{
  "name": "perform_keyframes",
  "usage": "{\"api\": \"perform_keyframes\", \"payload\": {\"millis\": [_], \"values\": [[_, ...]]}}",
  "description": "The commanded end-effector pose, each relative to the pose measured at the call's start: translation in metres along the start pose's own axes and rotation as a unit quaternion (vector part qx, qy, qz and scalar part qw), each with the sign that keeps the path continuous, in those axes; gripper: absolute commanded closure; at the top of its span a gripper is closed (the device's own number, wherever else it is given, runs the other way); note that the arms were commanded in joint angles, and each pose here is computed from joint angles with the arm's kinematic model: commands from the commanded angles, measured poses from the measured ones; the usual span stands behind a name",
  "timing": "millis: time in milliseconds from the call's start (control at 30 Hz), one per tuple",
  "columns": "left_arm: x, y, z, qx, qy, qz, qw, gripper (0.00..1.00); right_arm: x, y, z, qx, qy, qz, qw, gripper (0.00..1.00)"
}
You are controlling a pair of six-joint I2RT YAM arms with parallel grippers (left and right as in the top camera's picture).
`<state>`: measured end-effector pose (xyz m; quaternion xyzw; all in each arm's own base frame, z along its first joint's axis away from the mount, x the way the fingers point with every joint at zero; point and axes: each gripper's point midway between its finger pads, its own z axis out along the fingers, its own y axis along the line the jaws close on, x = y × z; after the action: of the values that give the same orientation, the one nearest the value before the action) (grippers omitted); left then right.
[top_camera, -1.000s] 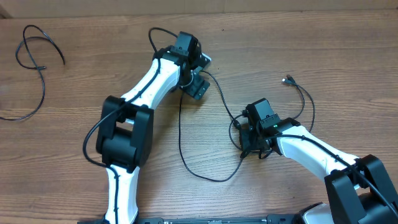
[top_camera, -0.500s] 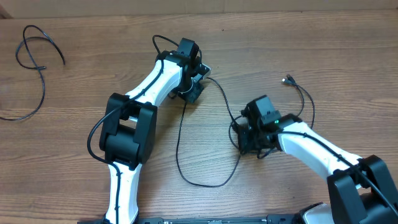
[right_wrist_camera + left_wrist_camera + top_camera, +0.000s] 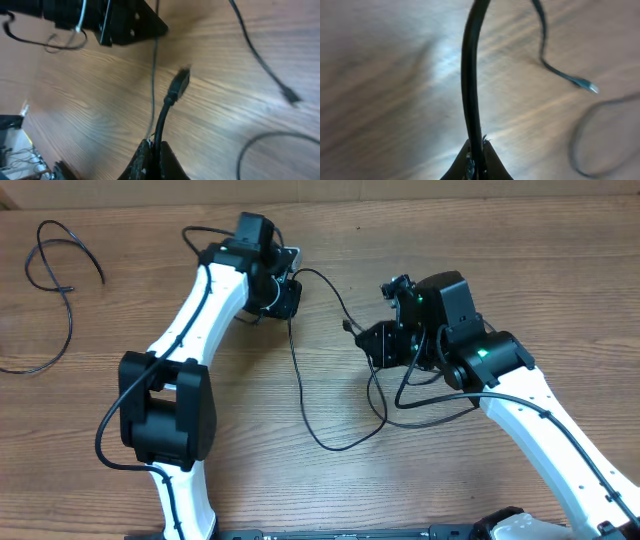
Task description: Untangle cables
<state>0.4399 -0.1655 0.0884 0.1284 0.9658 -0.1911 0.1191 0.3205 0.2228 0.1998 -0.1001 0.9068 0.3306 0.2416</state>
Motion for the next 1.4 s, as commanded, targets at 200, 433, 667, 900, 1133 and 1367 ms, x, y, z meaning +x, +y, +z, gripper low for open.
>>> {"api": "perform_keyframes", "payload": {"millis": [200,433,667,900,1133,1367], "values": [[0.019,-0.049,-0.019,0.137,0.030,0.036,0.990,0.95,-0.047,-0.006,0.050,-0.023,-0.068,0.087,0.994,0.96],[0.022,-0.050,-0.023,0.154,0.035,0.026,0.987,0.95,-0.060,-0.043,0.079,0.029,-0.105,0.145,0.983,0.96],[0.006,-0.020,-0.033,0.147,0.005,-0.037,0.988,0.95,-0.047,-0.029,0.126,-0.032,-0.071,0.198,0.977,0.96],[-0.018,0.055,-0.070,0.125,-0.068,-0.102,0.985,0.96,-0.029,0.048,0.158,-0.087,-0.084,0.121,0.985,0.96],[0.002,0.078,-0.079,0.120,-0.044,-0.152,0.980,0.96,-0.013,0.009,0.162,0.016,-0.076,0.107,0.991,0.53],[0.015,0.024,-0.056,0.124,0.003,-0.011,0.992,0.96,-0.056,-0.045,0.076,0.049,-0.105,0.161,0.980,0.00]]}}
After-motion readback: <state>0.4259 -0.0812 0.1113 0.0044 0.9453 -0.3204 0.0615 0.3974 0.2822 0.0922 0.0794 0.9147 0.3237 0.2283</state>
